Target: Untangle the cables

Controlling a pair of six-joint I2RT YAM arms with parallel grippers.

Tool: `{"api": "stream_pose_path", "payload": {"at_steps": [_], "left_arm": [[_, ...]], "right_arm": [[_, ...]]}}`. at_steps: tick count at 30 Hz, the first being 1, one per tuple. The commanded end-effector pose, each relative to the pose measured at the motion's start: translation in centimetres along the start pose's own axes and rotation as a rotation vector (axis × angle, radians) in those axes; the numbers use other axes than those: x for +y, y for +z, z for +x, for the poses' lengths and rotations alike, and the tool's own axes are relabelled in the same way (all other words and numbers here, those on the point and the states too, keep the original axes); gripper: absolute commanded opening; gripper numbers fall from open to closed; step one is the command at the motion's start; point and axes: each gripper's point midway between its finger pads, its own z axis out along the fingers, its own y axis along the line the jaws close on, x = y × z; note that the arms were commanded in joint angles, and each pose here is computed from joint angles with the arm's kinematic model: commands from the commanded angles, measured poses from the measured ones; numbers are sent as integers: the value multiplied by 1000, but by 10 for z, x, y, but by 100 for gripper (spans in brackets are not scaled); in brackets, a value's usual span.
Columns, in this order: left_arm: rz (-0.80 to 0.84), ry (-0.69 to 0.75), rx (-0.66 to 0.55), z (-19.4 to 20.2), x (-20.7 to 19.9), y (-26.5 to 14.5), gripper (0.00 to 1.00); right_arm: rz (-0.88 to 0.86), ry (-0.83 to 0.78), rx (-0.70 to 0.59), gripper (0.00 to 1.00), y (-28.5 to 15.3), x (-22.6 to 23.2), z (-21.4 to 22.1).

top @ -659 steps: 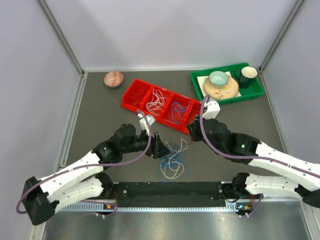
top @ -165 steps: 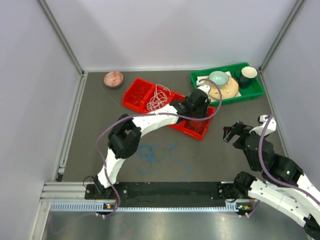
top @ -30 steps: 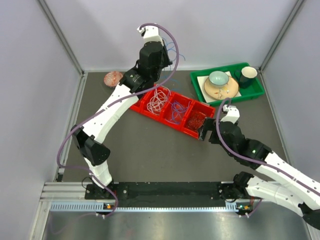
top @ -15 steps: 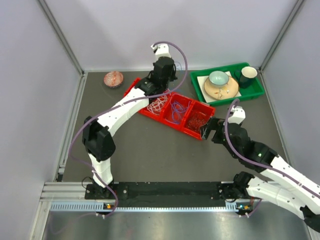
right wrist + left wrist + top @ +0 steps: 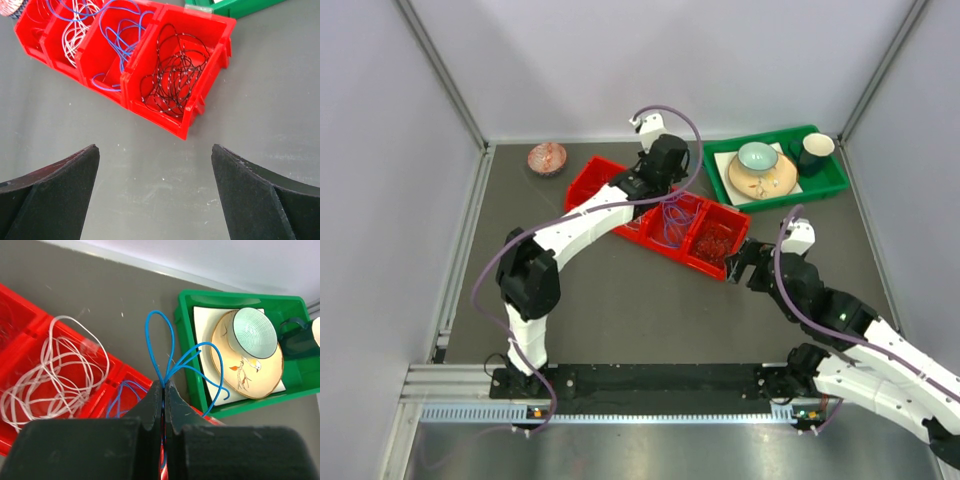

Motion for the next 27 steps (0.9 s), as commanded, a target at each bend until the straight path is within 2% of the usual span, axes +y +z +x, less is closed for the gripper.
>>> {"api": "stream_pose_path", "payload": {"at_steps": [1,8,13,27], "left_arm": [[-56,-119,4,17,6,13,0],[-152,-214,60,63,24,36,0],[-264,-250,106,104,53,42,0],[-306,-197,200,163,65,41,0]], "right_arm": [[2,35,-40,92,-2,-3,-8],[5,33,-55,93,-8,-9,-10],[15,31,-60,93,-9,-12,-11],[1,19,-37,94,-8,-7,-9]]}}
